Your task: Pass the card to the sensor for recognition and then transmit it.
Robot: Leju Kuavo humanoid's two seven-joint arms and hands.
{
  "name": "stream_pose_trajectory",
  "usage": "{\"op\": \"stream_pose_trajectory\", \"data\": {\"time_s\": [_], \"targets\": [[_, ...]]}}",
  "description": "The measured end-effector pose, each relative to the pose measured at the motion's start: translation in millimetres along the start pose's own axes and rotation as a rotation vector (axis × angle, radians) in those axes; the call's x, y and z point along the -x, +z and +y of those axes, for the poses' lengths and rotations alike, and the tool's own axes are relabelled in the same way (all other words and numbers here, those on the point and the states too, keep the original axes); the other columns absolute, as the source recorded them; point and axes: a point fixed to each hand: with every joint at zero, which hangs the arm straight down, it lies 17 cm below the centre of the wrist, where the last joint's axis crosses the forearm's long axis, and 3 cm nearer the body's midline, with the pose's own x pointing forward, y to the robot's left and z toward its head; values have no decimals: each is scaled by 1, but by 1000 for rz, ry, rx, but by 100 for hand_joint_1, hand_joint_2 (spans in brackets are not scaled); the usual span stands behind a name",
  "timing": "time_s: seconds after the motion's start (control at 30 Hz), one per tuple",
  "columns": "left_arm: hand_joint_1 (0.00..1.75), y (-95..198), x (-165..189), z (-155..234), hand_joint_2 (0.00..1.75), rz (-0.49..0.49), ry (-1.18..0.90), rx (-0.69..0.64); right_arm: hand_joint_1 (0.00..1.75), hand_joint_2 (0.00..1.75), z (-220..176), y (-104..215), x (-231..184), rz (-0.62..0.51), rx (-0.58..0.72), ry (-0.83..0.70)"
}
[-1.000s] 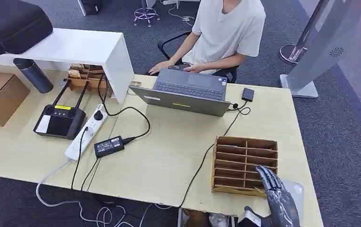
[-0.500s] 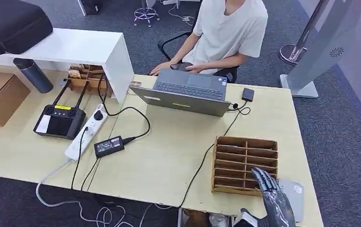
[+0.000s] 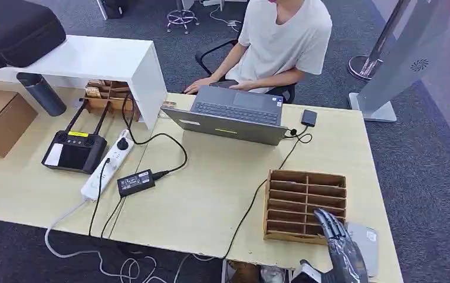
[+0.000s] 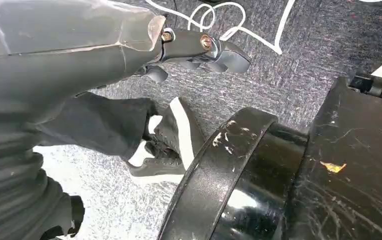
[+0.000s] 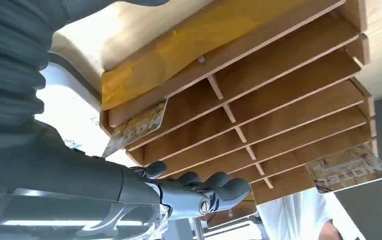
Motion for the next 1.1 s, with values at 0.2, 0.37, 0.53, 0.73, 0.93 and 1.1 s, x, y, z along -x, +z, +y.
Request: {"op": "stream_pose_trajectory", "data": {"time_s": [0.2, 0.37, 0.53, 0.73, 0.93, 1.1], "targets": [[0, 0, 0, 0, 175, 0, 0, 0, 0, 175, -5, 1, 10, 29, 17, 9], [0, 0, 0, 0, 175, 0, 0, -1, 0, 175, -11, 3, 20, 59, 33, 20], [0, 0, 0, 0, 175, 0, 0, -1, 0, 175, -14, 5, 26, 73, 38, 30], [0, 0, 0, 0, 175, 0, -1, -1, 0, 175, -14, 6, 28, 78, 38, 32], [0, 0, 0, 0, 175, 0, -1, -2, 175, 175, -14, 6, 28, 79, 38, 32], [0, 0, 0, 1, 175, -2, -2, -4, 175, 175, -11, 8, 29, 83, 27, 7]]}}
